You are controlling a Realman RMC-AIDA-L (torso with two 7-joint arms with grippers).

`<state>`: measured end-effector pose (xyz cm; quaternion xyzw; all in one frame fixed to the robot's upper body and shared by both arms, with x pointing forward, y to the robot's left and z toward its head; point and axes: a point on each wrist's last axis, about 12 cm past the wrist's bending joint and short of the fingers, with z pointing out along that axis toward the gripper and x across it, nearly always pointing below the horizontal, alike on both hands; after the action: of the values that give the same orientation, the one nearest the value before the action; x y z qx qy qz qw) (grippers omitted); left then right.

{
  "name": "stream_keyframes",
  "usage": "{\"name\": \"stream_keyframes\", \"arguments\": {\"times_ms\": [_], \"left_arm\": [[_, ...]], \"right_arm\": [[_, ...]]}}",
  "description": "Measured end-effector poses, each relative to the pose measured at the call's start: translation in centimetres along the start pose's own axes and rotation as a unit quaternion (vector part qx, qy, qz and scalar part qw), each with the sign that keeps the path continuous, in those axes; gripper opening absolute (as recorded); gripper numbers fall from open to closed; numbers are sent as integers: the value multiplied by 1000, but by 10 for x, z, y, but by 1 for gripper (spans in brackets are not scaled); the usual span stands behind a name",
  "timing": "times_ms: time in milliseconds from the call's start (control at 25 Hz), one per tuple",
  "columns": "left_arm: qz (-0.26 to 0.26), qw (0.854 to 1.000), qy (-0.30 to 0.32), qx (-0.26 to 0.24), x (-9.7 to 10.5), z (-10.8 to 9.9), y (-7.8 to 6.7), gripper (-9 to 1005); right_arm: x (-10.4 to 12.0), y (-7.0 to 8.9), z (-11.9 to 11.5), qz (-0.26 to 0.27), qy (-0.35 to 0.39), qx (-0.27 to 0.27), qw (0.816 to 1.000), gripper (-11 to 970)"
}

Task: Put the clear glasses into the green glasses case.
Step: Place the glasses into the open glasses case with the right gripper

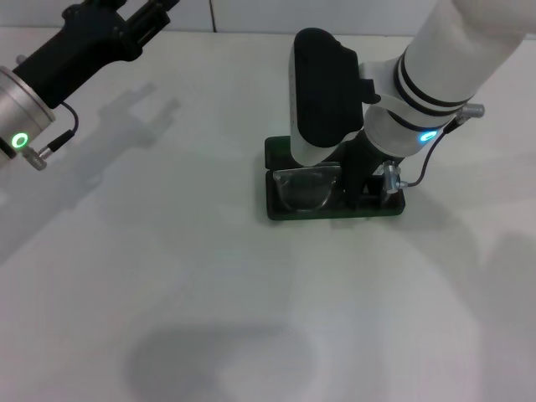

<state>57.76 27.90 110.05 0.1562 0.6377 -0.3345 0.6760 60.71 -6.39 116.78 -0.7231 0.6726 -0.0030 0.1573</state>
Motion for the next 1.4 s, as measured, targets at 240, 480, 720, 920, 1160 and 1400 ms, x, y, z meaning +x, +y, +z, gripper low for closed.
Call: {"name": "stream_keyframes", "arguments": {"times_ms": [240, 480, 720, 920, 1160, 1400], "left_arm": [[0, 1000, 2, 4, 1, 0, -1, 618], [-1, 1000, 2, 4, 2, 0, -2, 618], [-3, 1000, 3, 3, 2, -1, -2, 618], [-5, 1000, 2, 4, 2, -2, -2, 618], [-6, 1000, 3, 4, 2, -2, -2, 618], [-7, 1000, 4, 3, 2, -3, -1, 619]], "right_arm": [[3, -3, 4, 12, 0, 6, 1000, 153], [4, -4, 4, 17, -1, 7, 1000, 153], [3, -1, 2, 23, -4, 0, 1000, 153], [3, 12, -17, 27, -32, -15, 999, 153], [9, 5, -18, 57, -46, 13, 997, 154], [8, 6, -11, 65, -47, 25, 996, 154]]}}
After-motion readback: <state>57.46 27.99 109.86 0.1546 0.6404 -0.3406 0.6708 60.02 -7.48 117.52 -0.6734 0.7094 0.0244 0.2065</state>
